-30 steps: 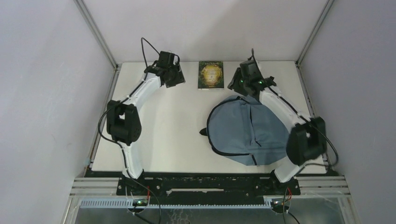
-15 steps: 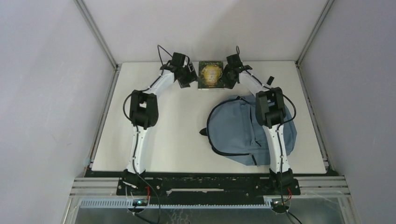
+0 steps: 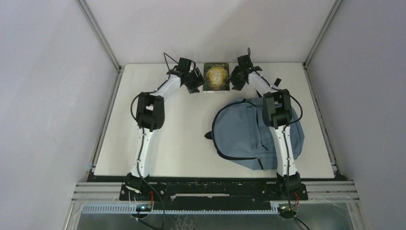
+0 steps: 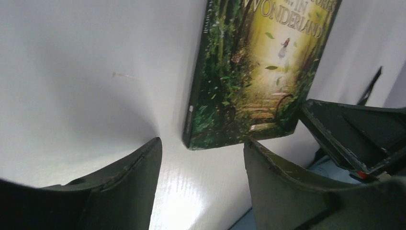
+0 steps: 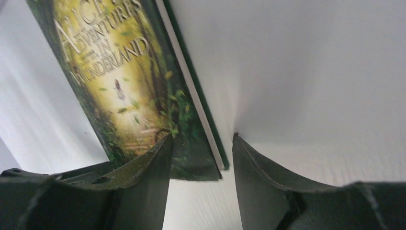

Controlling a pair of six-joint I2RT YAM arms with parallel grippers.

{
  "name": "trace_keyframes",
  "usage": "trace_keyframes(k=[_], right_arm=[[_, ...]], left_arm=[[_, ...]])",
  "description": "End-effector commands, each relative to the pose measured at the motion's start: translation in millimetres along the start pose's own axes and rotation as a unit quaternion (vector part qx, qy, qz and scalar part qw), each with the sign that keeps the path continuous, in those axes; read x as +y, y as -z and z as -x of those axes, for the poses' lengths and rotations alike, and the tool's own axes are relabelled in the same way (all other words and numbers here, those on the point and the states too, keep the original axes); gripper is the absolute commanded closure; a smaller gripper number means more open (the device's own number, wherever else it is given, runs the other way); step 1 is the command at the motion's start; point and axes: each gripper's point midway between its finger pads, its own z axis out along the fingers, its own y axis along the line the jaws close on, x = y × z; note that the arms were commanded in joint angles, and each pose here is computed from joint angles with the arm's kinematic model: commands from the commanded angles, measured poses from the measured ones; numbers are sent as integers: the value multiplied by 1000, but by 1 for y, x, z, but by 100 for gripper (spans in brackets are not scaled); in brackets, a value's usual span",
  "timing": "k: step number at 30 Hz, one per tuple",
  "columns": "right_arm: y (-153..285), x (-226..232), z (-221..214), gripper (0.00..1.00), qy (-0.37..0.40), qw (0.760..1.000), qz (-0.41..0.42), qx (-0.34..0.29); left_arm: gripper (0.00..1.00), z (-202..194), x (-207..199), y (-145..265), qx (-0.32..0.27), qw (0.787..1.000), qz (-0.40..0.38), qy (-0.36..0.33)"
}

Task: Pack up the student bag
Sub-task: Move the book to the center of the board.

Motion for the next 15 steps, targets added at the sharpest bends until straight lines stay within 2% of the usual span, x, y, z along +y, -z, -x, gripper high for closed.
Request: trace_keyframes(k=[1, 4, 8, 15], right_arm=[[-8, 29, 1, 44, 0, 998, 57, 19], [-12, 37, -9, 48, 2, 997, 72, 34], [-11, 41, -15, 57, 2, 996, 76, 39], [-8, 44, -32, 79, 13, 995, 81, 57]], left_arm=[[34, 16, -21, -7, -19, 999, -38, 11], [41, 15, -17, -17, -21, 999, -38, 19], [63, 9, -16, -26, -9, 999, -46, 23], [72, 1, -14, -20, 4, 999, -47, 19]])
